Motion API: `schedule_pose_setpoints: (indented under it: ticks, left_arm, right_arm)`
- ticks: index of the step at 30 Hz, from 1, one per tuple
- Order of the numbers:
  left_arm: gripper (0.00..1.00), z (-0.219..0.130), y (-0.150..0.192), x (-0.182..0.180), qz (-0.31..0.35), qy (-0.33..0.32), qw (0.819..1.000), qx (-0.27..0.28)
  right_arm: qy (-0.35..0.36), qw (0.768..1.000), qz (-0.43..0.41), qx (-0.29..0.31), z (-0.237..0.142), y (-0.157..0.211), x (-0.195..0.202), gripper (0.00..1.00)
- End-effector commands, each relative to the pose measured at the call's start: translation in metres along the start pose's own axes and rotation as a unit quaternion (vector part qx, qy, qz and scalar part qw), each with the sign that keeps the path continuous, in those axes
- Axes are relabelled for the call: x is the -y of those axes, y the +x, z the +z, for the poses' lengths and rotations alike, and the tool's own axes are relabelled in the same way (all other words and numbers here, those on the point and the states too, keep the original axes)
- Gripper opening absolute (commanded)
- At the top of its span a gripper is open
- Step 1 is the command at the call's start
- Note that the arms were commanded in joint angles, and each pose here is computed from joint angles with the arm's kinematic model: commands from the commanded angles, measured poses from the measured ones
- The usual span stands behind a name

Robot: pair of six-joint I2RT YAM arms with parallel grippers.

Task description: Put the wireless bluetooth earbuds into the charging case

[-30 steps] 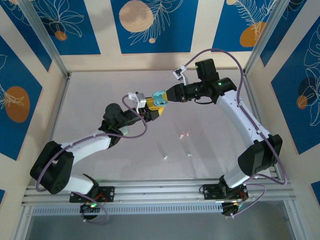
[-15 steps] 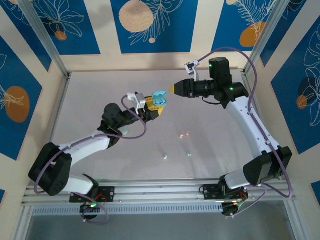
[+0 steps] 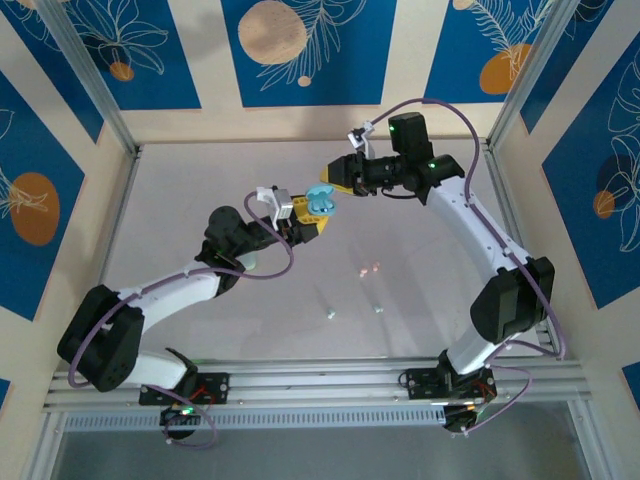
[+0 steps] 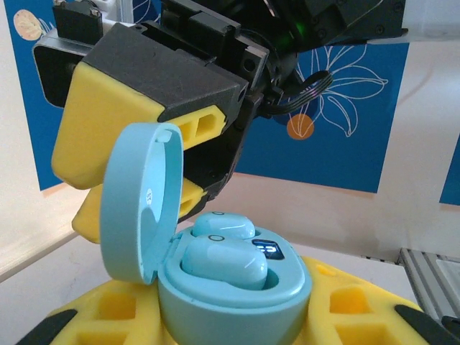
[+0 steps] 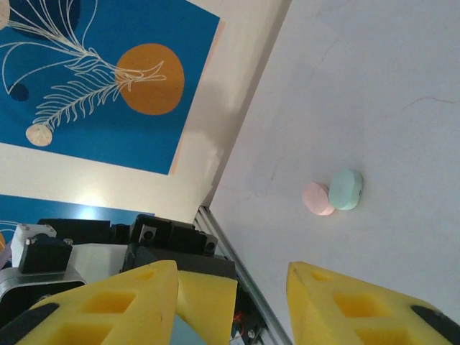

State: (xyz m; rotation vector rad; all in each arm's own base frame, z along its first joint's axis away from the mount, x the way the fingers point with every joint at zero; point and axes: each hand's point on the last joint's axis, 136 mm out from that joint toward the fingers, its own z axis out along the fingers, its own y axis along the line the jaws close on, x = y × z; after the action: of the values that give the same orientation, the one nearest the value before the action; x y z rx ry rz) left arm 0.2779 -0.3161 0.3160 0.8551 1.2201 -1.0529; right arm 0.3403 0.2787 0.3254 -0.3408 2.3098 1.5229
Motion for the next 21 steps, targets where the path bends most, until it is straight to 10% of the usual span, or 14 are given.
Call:
schedule_pose_setpoints:
  ticks: [1, 21]
  left_arm:
    - [0.23, 0.001, -0.023, 0.002, 0.019, 0.005, 0.999, 0.032]
    - [0.24, 0.006, -0.036, 0.001, 0.021, 0.013, 0.998, 0.054]
  right_arm:
    - [-0.014, 0.999, -0.022, -0.039, -0.007, 0.018, -0.016, 0.46]
    - [-0.116, 0.985, 0.083, -0.093, -0.013, 0.06, -0.024, 0.53]
